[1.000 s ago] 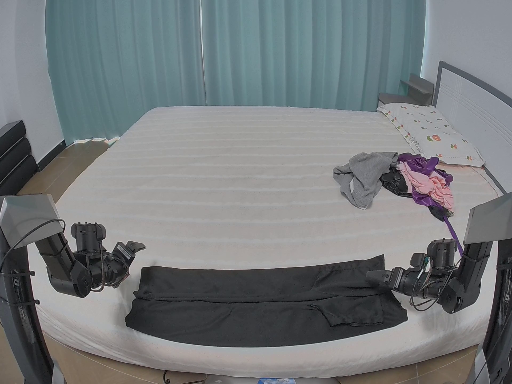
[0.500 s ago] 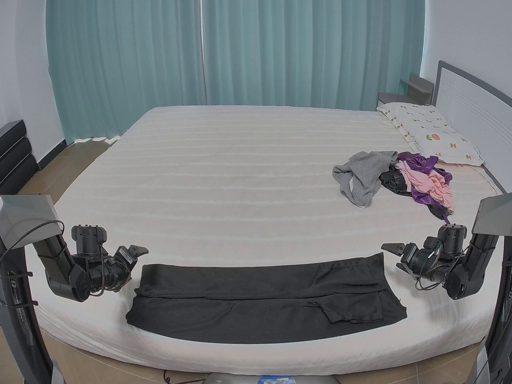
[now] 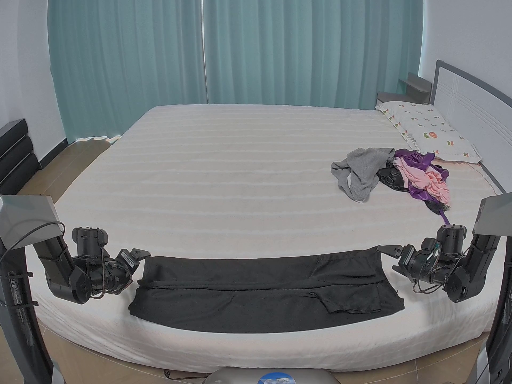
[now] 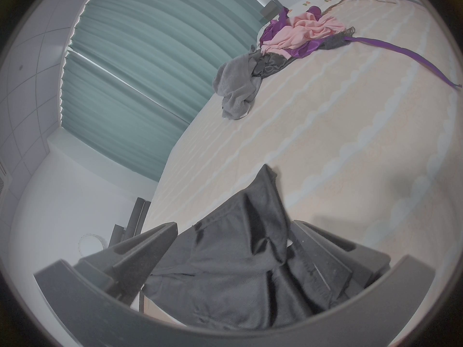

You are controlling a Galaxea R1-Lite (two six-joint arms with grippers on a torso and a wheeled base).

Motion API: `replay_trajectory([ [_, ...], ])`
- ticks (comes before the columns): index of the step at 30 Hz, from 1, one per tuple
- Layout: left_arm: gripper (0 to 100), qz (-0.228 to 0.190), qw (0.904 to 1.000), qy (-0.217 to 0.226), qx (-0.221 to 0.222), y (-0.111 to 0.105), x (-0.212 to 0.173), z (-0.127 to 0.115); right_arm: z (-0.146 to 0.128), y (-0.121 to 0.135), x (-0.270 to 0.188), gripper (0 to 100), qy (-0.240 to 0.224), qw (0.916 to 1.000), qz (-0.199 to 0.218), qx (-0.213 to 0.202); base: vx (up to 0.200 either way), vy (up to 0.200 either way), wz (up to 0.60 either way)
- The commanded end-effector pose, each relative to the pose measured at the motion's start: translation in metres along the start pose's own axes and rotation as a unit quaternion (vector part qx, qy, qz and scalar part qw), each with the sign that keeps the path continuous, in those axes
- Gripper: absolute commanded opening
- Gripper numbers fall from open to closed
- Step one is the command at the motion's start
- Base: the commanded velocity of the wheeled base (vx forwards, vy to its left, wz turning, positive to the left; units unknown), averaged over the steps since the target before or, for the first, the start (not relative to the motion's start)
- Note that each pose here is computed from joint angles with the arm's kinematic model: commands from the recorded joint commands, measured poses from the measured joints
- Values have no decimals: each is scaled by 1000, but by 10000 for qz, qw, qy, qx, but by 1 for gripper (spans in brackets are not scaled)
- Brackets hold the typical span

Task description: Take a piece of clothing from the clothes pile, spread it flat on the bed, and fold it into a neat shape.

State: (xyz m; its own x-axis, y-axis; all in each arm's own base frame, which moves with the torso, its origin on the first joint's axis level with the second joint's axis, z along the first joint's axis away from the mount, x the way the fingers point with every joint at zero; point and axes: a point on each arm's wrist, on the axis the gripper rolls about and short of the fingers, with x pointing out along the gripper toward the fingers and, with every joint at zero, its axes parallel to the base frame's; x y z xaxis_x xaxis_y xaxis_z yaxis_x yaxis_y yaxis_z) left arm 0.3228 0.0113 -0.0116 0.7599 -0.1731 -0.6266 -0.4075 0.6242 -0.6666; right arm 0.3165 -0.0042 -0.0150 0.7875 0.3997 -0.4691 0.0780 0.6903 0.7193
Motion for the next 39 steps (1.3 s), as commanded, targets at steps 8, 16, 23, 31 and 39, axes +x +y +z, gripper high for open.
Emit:
replay_trajectory([
  [8, 100, 9, 10000, 18, 78, 1, 2, -1, -11, 20, -6, 100, 154, 9997, 136, -138, -75, 0, 0],
  [16, 100, -20, 9997, -3, 226, -1, 4, 0, -26, 36, -9, 100, 371, 9990, 241, -54, 0, 0, 0],
  [23, 100, -107, 9964, 93, 832, -7, 12, -7, -30, 28, -1, 100, 469, 9988, 149, 1, 0, 0, 0],
  [31, 100, -397, 9915, -111, 1237, -26, 29, 5, -34, 23, 3, 100, 542, 9985, 100, 39, 0, 0, 0],
  [39, 100, -65, 9837, 372, 1757, -23, 34, -7, -33, 23, 3, 100, 516, 9986, 105, 34, 0, 0, 0],
])
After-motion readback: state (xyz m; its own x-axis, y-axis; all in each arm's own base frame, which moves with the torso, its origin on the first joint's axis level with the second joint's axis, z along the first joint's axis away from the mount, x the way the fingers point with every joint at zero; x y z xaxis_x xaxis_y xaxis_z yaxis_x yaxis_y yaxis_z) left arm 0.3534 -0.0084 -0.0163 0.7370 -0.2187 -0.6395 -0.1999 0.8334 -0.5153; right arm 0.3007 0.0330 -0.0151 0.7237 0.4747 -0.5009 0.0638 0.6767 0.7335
